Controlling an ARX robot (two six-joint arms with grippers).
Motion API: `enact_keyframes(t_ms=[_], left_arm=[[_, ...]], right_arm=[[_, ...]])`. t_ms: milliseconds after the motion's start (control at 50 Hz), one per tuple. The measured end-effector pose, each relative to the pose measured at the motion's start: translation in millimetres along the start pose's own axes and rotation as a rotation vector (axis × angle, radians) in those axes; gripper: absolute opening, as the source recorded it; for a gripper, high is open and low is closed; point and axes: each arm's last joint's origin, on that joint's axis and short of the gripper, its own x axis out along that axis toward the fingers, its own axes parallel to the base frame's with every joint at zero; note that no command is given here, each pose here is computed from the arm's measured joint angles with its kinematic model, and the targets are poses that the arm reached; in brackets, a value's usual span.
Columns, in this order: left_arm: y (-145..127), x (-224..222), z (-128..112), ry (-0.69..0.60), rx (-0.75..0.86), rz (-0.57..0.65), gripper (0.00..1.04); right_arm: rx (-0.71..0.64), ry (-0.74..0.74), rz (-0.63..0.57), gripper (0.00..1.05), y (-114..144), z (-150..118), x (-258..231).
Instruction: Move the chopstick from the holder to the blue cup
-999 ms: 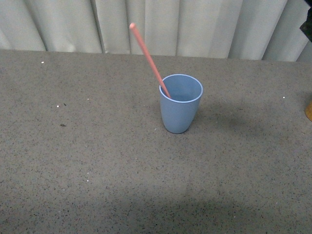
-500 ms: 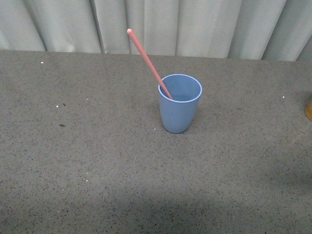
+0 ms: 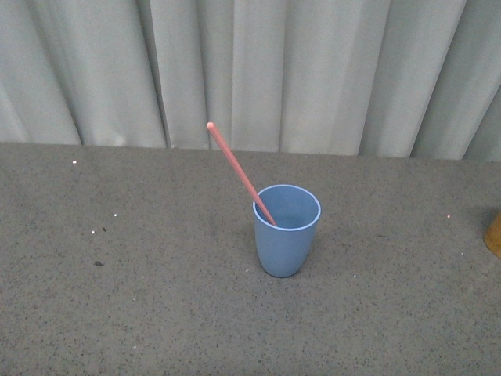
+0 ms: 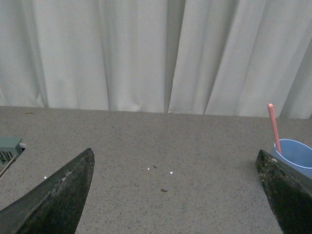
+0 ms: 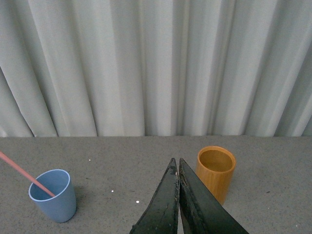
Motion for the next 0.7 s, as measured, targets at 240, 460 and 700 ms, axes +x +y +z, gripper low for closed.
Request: enact_keyframes(t_ms=[240,460,700], left_arm=[[0,0,0,0.000,0.000,0.000,0.98],[0,0,0,0.000,0.000,0.000,0.98],[0,0,0,0.000,0.000,0.000,0.98]], right_arm=[[0.000,-0.050,0.001,0.01,0,43,-5],[0.000,-0.032,0.000,0.01,0,-5,-2],[0.000,-0.036,0.000,0.01,0,-30,-1]])
